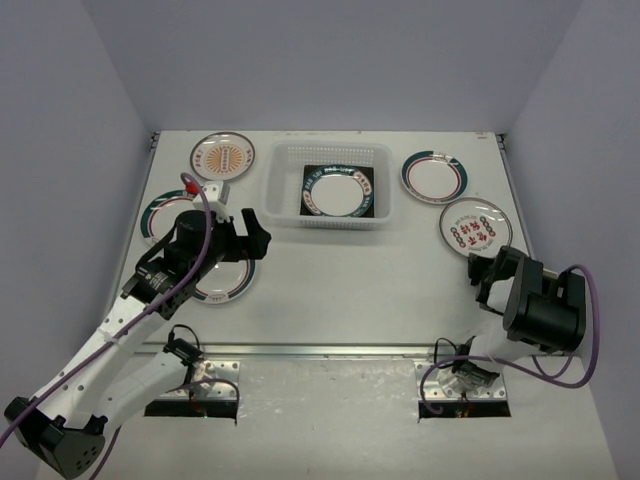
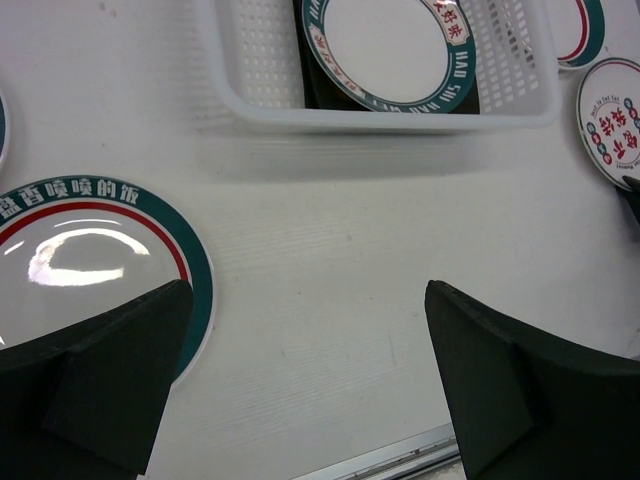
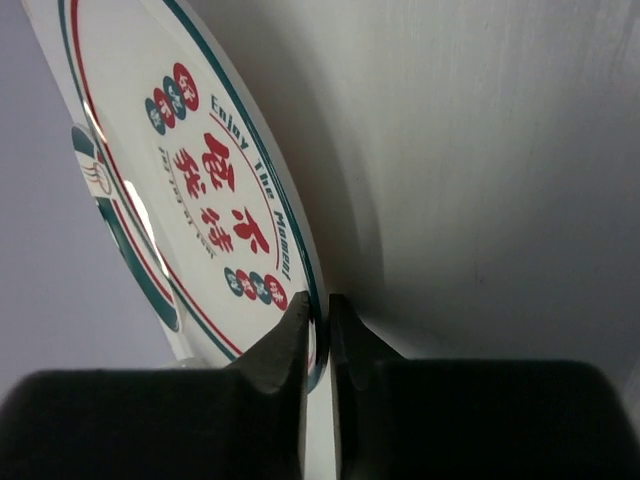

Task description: Place the plates into the plastic bin on the countertop

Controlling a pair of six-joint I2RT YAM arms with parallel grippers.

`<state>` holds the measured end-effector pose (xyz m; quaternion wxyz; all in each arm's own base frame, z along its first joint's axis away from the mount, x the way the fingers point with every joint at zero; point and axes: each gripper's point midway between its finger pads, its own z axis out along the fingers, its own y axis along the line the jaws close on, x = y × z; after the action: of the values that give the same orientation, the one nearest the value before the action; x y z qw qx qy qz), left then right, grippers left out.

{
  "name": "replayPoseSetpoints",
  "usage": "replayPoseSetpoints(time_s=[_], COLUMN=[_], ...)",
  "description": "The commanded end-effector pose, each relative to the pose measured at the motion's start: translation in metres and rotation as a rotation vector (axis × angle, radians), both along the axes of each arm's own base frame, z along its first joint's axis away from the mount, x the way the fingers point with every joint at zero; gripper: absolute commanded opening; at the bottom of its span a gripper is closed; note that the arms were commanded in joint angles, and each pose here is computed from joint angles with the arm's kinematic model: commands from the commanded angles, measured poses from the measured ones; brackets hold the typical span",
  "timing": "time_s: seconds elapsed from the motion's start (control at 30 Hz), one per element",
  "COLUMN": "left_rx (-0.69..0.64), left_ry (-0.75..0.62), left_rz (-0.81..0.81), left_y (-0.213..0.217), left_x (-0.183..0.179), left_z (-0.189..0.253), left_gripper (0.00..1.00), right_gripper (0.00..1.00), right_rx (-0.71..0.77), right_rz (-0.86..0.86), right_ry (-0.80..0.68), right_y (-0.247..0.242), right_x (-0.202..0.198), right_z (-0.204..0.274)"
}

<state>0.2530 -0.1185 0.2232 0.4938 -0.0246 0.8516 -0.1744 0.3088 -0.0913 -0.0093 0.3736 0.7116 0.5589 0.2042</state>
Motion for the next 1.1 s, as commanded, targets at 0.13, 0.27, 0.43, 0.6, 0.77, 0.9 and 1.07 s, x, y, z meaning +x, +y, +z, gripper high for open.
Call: replayPoseSetpoints(time_s=[0.13,0.27,0.43,0.6,0.77,0.9,1.07], left_rx=[-0.012,-0.017,-0.018,-0.023,-0.030,-0.037,-0.021], left_ry=[-0.064,-0.075,-0.076,-0.085,-0.108,-0.126,-0.115], left_rz=[0.018,0.030,0.041,0.059,0.108,0.143,0.177], left_y=[0.003,0.005,0.006,0.010,0.019,0.026,0.032], left_x=[0.003,0.003,0.004,0.005,0.004,0.005,0.006], left_z=[0.018,0.020,0.021,0.023,0.029,0.033,0.030], left_gripper=[1.00,1.00,1.00,1.00,1.00,1.00,1.00], right_gripper=[0.00,0.00,0.00,0.00,0.00,0.00,0.00], right_rx=[0.022,-0.064,-0.218,-0.298,-0.363,-0.335,-0.332], right_rz=[0.021,0.036,0.119,0.322,0.687,1.057,1.265], right_ry=[0.119,0.012,-0.133,-0.300,-0.376,-0.264,-0.169], right_y=[0.019,0.015,0.014,0.038,0.094,0.162,0.222], right_x=[-0.044,-0.041,-0.025,0.005,0.056,0.107,0.154], right_z=[-0.018,0.023,0.088,0.159,0.224,0.220,0.200])
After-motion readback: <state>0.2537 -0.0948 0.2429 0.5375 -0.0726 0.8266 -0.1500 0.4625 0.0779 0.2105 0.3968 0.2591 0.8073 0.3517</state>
